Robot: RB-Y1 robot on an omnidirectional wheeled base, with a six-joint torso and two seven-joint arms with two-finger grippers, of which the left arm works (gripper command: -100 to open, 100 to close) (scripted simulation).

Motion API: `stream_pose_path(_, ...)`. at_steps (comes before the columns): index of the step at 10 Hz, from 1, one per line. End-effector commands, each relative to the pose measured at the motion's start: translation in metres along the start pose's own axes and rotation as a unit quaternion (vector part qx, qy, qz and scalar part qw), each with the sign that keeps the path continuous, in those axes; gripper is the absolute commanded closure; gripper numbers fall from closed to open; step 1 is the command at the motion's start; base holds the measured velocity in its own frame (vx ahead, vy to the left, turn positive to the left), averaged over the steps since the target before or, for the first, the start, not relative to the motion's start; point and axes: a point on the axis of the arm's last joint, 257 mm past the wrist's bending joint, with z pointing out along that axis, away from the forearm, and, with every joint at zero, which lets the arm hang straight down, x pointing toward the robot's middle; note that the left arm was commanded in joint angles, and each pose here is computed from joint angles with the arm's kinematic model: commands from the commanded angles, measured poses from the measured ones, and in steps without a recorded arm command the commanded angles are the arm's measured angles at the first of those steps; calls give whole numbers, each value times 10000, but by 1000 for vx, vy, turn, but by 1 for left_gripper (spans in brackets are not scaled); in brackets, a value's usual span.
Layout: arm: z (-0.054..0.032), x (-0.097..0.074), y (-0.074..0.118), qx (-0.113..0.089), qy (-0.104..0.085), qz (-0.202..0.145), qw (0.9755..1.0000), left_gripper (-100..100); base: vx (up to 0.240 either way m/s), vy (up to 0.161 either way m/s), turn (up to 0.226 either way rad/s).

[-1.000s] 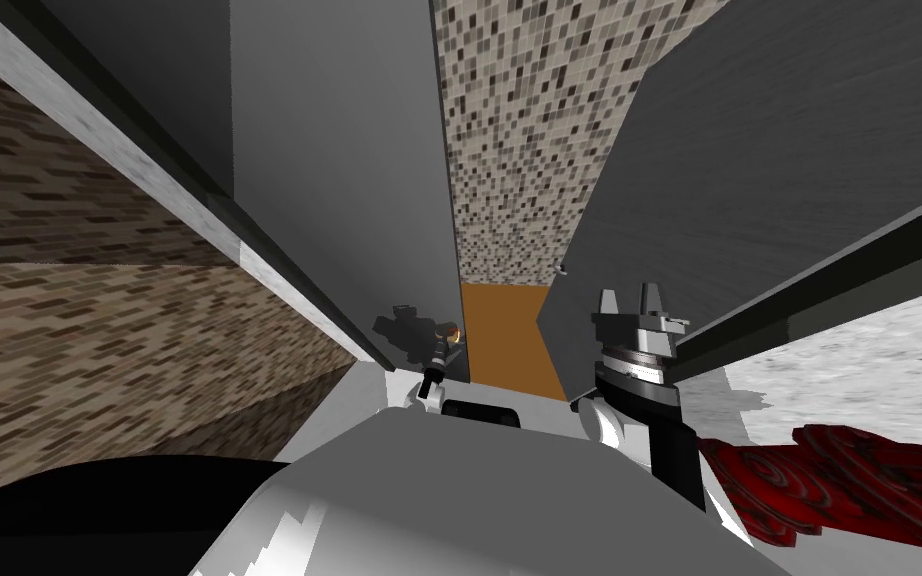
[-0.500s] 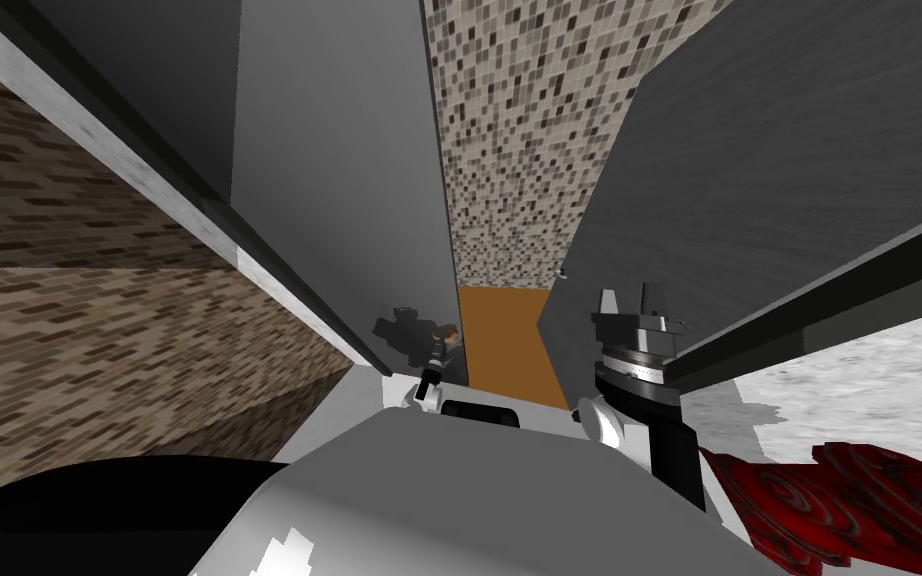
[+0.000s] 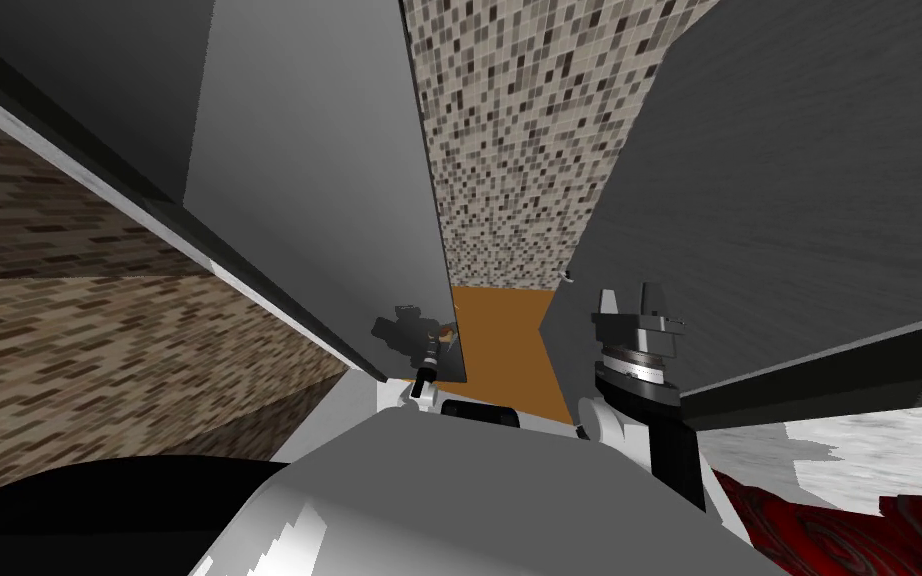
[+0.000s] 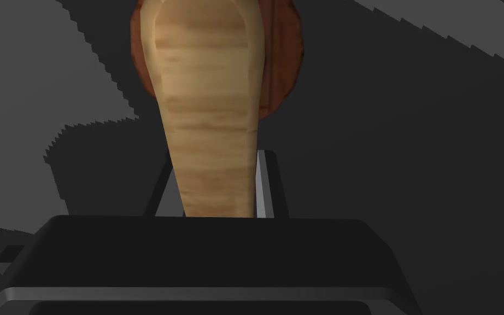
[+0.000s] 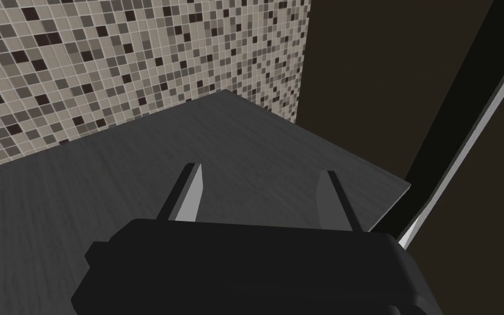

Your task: Push the door open

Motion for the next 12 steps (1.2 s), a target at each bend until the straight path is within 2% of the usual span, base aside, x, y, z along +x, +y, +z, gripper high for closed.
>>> stream_pose_path(1,36,-239,-44,52,-194,78,9998,100,202,-41,81)
stream_pose_path(8,17,-721,-38,27,-746,63,9972,100,196,-86,69)
stream_pose_path(9,17,-721,-38,27,-746,63,9972,100,131,-63,36)
stream_pose_path(10,7,-801,-33,20,-860,39,9963,100,130,-93,48)
stream_pose_path(12,-4,-866,-27,12,-967,6,9953,100,167,-83,65)
